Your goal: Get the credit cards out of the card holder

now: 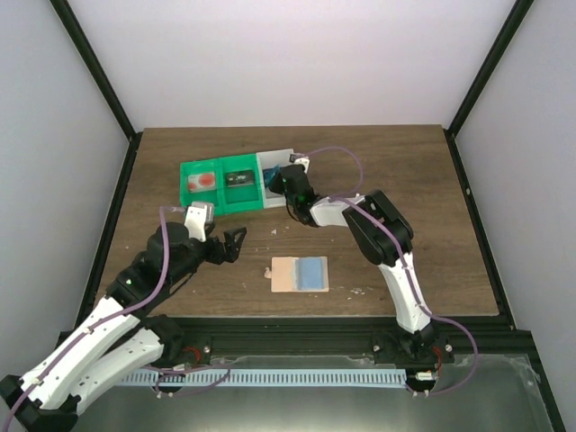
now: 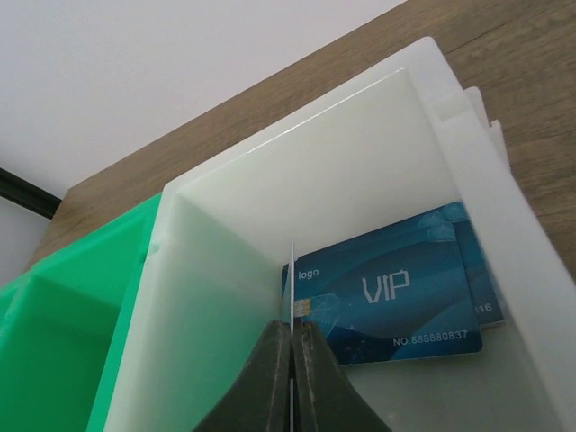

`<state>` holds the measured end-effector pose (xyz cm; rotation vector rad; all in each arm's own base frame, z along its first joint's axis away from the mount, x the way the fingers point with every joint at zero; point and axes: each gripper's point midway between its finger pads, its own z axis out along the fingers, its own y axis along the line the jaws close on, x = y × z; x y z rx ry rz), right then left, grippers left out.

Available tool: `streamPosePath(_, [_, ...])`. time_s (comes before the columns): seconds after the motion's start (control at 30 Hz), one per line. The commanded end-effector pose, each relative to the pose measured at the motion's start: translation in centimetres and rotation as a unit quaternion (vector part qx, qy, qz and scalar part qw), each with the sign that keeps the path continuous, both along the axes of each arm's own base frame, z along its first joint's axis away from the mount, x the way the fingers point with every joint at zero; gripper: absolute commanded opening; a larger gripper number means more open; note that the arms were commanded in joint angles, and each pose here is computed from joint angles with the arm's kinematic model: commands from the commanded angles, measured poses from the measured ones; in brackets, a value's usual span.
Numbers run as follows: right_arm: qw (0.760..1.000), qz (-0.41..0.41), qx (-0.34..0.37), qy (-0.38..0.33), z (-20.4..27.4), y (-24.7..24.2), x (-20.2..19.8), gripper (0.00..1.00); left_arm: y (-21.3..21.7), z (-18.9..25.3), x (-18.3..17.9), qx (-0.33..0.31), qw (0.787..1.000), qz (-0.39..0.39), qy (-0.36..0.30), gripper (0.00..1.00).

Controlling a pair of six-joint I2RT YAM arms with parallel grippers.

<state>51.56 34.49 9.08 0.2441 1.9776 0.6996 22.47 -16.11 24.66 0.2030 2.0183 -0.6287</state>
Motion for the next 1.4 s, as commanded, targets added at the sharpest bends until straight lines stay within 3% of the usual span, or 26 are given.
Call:
streamPosePath(0.0, [1.000,0.007,0.019,-0.004,-0.1,0.1,0.9,0.00,-0.3,-0.1,0.0,-0.002,1.000,-0.009,-0.005,1.00])
streamPosePath(0.37, [1.000,0.011,0.022,0.009,0.3,-1.0,1.1,0.02,-0.3,0.0,0.0,-0.002,1.000,-0.009,-0.006,1.00])
streamPosePath(1.37, [0.998,0.049,0.017,-0.045,3.4,-1.0,3.5,0.00,-0.8,-0.5,-0.2,0.000,1.000,-0.021,0.002,1.00])
